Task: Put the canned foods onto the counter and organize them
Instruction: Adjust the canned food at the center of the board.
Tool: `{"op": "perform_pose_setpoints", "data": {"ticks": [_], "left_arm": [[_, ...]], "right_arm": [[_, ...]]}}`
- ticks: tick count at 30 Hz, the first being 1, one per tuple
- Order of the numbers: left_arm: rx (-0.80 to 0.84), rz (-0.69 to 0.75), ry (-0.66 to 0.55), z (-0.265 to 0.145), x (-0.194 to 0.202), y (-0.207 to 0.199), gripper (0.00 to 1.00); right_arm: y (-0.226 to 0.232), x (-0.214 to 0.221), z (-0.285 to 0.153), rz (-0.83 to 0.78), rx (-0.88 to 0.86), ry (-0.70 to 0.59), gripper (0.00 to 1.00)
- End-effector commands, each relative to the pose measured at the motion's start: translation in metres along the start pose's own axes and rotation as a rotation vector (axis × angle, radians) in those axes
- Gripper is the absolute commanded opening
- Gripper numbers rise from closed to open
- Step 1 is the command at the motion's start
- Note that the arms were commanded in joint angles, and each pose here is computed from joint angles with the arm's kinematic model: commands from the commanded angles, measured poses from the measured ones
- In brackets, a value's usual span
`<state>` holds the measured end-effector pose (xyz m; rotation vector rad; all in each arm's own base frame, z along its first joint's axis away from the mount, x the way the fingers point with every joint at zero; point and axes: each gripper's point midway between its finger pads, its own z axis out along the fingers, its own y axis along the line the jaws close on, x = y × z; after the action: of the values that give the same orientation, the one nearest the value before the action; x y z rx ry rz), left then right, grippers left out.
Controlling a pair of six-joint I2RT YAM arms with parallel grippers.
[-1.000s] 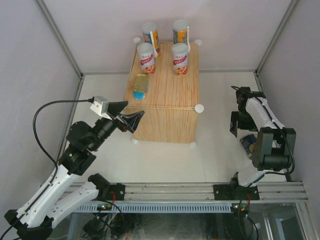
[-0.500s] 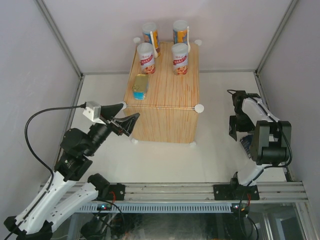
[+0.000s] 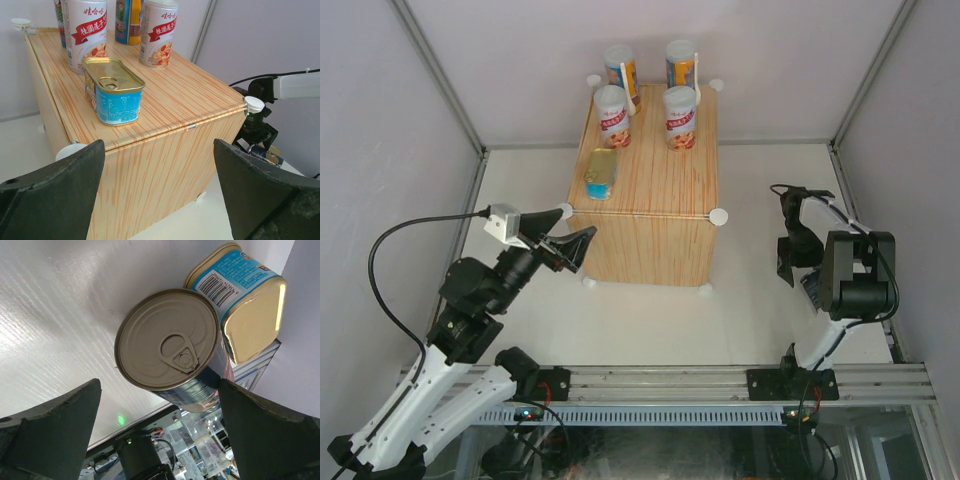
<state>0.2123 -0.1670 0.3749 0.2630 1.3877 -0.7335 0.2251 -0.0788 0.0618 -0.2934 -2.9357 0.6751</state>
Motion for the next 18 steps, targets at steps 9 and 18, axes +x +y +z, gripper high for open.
{"op": "perform_pose_setpoints", "data": {"ticks": [9,18], "left_arm": [[-0.038,0.013,-0.008,0.003,-0.008,0.007,0.93],[-0.055,0.022,0.005,0.005,-0.004,0.012,0.94]], "right_arm": [[0.011,0.0,0.019,0.015,-0.041,0.037,0.95],[0.017,0.0,0.027,0.019,-0.063,0.068,0.87]]}}
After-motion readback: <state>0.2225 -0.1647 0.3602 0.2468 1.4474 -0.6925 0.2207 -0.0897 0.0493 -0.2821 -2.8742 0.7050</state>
